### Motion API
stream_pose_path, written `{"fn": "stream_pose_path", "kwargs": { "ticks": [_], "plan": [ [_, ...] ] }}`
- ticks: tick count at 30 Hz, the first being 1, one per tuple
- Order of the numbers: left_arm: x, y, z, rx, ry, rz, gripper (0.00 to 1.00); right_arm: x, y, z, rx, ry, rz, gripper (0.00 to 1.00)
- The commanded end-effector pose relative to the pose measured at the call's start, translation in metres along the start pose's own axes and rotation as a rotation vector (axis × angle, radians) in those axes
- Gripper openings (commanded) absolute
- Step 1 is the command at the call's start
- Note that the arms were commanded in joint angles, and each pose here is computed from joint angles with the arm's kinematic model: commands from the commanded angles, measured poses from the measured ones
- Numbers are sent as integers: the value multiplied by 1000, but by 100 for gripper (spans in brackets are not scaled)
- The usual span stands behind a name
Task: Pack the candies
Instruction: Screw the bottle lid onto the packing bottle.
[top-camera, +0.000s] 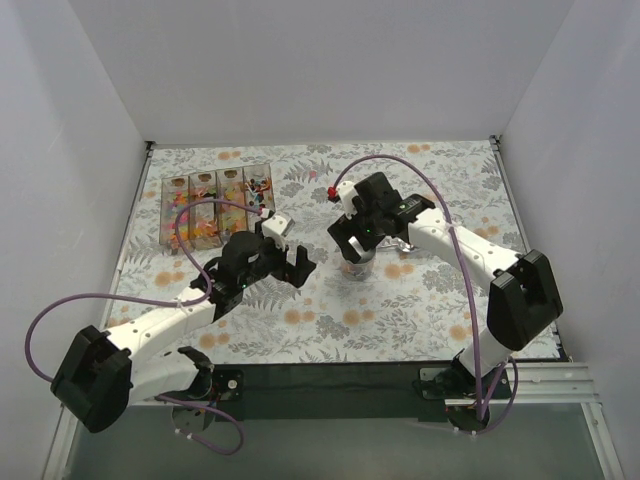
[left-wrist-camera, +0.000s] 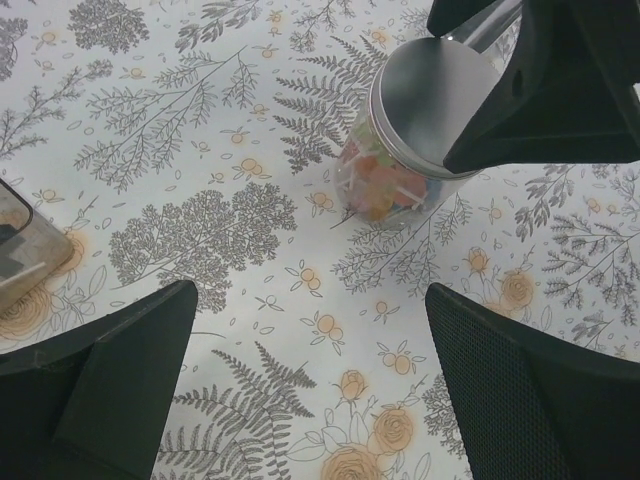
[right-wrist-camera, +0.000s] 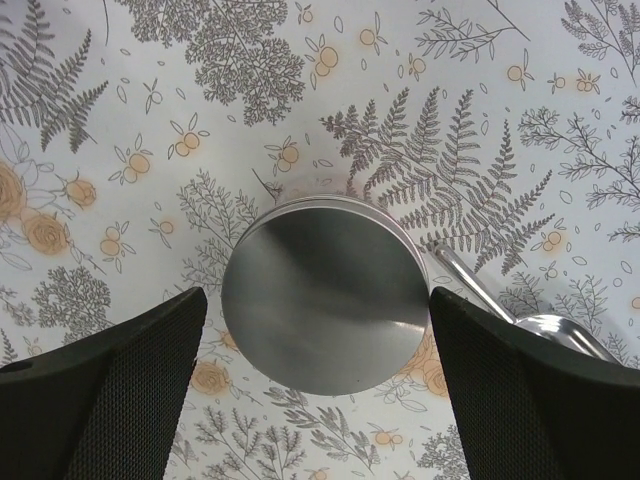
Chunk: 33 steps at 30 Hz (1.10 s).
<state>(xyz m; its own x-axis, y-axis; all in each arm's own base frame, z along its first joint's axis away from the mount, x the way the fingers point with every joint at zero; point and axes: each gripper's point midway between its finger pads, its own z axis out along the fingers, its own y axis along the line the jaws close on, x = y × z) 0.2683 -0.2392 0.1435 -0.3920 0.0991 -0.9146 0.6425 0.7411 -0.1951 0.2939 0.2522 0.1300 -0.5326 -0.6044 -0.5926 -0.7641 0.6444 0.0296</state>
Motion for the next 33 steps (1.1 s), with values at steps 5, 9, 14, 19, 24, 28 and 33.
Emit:
{"fn": "stream_pose_path", "kwargs": {
  "ticks": [5,9,14,19,24,28,33],
  "plan": [
    [-8,-4,-3,47,-59,108,98,-10,5,-3,22,51,-106,98],
    [-1,-12,0,95,-45,99,98,-2,7,2,27,92,-125,98],
    [8,-23,2,164,-25,87,98,0,1,3,74,120,-144,98],
    [18,-31,5,218,-6,68,98,4,6,7,56,143,-155,98],
    [30,-42,8,278,-3,80,98,8,6,8,67,162,-157,96],
    [39,-48,14,310,-3,86,98,6,6,8,74,158,-144,86],
    [43,-57,24,338,-9,78,98,7,6,7,89,168,-103,68]
  ]
}}
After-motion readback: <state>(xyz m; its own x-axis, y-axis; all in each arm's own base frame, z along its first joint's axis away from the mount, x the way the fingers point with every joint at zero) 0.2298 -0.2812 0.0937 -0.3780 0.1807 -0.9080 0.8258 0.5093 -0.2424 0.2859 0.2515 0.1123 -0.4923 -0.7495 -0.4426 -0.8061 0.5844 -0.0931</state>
